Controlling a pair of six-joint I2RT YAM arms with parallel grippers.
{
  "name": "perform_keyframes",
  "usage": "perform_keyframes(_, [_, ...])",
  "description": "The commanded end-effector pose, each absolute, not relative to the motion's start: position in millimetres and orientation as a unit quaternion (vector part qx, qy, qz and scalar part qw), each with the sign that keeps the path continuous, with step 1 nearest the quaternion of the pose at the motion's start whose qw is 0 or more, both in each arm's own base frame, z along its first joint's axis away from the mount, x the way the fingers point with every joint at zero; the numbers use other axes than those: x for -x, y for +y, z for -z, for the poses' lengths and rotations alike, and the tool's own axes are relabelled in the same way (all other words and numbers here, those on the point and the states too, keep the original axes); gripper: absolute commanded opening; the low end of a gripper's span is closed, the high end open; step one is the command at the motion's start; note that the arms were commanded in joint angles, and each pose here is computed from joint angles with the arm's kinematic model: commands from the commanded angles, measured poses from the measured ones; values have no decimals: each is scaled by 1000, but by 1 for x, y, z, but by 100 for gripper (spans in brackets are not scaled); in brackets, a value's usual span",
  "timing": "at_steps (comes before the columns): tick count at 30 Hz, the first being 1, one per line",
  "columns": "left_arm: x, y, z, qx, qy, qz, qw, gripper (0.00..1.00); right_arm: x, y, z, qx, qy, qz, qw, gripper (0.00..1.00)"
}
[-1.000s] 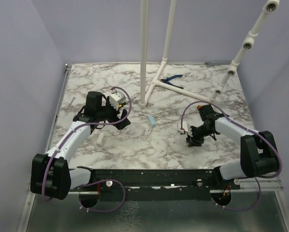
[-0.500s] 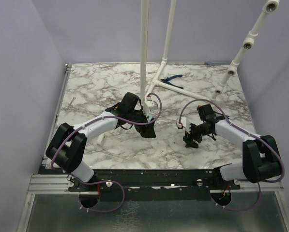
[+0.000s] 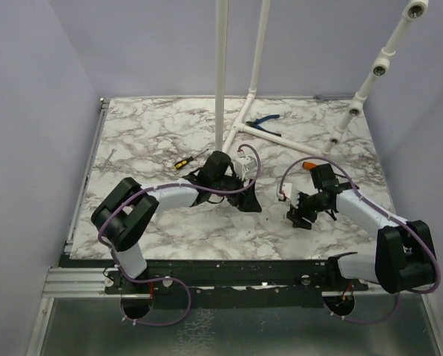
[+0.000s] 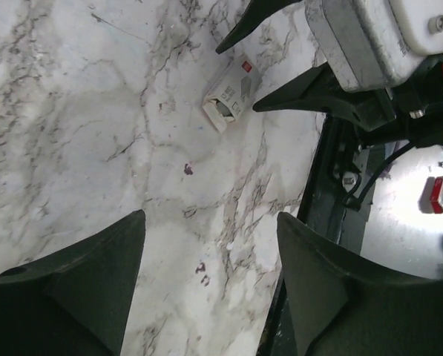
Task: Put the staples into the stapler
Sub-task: Open the staple box at the center of the board.
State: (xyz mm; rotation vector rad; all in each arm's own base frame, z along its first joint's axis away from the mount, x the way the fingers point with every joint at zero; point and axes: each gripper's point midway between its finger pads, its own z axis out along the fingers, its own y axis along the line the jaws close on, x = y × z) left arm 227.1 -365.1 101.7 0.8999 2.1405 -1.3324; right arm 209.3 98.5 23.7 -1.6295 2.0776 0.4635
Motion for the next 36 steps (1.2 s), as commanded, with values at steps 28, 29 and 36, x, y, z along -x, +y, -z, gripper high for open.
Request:
perform_keyframes(28, [-208,-448,-45,-156,780,591,134,54,-207,111,-23,603,723,-185,282,27])
perform_keyframes(29, [-208,-449,-45,-156,779,593,133,52,-207,112,-23,602,723,-186,284,27])
perform_keyframes(36, [-206,-453,-40,-156,773,600,132,43,-204,113,-24,604,720,-193,281,27])
